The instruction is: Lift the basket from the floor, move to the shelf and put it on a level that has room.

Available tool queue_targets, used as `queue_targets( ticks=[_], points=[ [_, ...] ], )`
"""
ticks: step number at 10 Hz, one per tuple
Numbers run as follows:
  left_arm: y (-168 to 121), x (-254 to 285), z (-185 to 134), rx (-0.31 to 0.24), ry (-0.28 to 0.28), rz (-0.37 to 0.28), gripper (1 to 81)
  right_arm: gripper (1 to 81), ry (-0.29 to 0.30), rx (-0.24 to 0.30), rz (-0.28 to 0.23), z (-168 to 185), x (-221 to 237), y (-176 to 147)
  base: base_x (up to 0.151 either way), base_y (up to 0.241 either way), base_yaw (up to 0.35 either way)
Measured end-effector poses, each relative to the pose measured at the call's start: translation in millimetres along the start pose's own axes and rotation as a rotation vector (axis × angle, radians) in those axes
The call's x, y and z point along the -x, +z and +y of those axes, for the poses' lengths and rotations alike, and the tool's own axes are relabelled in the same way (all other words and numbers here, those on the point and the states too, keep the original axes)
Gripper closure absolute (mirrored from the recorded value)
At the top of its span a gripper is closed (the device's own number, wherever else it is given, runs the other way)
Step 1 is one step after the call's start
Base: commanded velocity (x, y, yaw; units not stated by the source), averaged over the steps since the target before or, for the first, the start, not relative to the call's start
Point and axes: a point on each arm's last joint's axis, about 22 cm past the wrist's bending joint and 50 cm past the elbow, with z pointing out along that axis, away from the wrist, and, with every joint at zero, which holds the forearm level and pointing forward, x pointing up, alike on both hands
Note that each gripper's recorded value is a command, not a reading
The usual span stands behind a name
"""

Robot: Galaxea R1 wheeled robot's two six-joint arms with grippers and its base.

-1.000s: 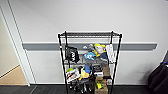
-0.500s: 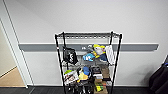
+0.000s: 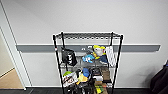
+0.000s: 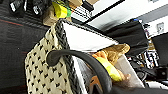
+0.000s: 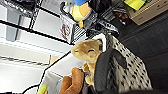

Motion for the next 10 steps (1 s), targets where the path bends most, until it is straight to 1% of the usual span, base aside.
queue_targets(
  ticks=[7, 8, 10],
  points=[
    [-1, 5, -2, -0.001, -0.006, 0.002, 81.1, 81.1, 0.003, 0.004, 0.000, 3, 2, -1, 0.097, 0.000, 0.000],
    [-4, 15, -3, 0.002, -0.014, -0.003, 81.1, 81.1, 0.014, 0.013, -0.009, 10, 12, -5, 0.112, 0.000, 0.000],
    [-9, 31, -7, 0.006, -0.029, 0.018, 81.1, 81.1, 0.035, 0.008, -0.023, 12, 32, -9, 0.112, 0.000, 0.000]
  ],
)
